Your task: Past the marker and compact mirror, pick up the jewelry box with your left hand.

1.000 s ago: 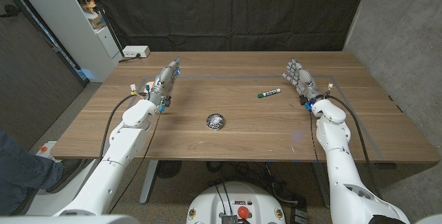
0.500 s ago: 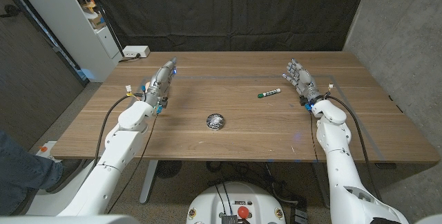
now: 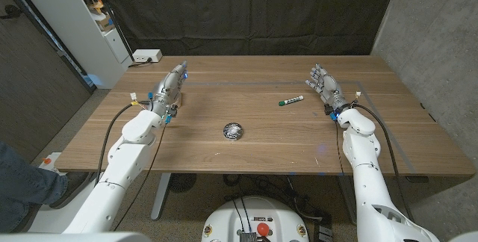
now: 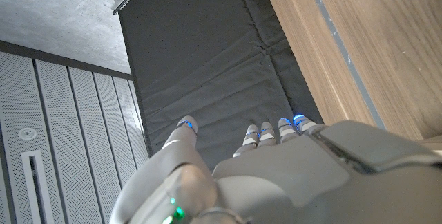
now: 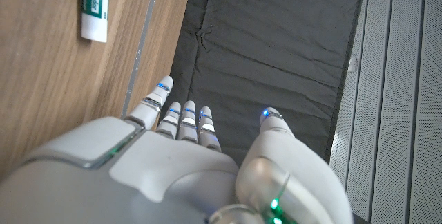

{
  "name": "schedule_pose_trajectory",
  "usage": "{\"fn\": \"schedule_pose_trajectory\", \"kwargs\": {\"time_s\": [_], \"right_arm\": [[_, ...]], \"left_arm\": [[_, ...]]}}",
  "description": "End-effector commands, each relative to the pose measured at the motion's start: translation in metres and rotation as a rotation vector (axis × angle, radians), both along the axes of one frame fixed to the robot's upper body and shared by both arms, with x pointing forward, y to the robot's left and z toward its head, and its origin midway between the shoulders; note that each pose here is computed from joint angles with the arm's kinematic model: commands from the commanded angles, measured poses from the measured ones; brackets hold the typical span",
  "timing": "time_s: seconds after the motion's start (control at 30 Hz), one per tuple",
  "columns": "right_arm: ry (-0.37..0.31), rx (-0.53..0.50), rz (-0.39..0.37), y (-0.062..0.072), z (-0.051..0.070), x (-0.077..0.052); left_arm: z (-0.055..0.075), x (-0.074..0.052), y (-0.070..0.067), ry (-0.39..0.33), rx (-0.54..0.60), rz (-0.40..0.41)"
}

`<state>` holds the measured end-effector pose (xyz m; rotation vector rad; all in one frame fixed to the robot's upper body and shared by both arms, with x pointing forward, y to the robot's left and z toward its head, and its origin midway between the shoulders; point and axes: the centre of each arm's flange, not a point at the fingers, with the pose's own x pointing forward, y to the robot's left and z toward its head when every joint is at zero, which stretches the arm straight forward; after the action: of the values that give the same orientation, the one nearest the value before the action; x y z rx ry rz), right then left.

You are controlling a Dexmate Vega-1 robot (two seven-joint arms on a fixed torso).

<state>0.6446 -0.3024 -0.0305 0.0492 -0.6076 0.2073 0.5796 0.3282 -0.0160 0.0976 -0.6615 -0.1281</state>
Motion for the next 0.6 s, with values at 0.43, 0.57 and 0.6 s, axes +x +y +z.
{"fn": "schedule_pose_trajectory", "kwargs": {"time_s": [0.43,0.57,0.6], "right_arm": [[-0.007,-0.002,0.011,0.004,-0.003,-0.004],[-0.005,-0.005,0.013,0.003,-0.002,-0.003],[-0.002,0.002,0.013,0.003,-0.002,-0.003]], "left_arm": [[-0.004,-0.032,0.014,-0.079,0.008,0.062],[-0.003,-0.037,0.013,-0.092,0.013,0.078],[-0.002,-0.038,0.013,-0.094,0.017,0.084]]}}
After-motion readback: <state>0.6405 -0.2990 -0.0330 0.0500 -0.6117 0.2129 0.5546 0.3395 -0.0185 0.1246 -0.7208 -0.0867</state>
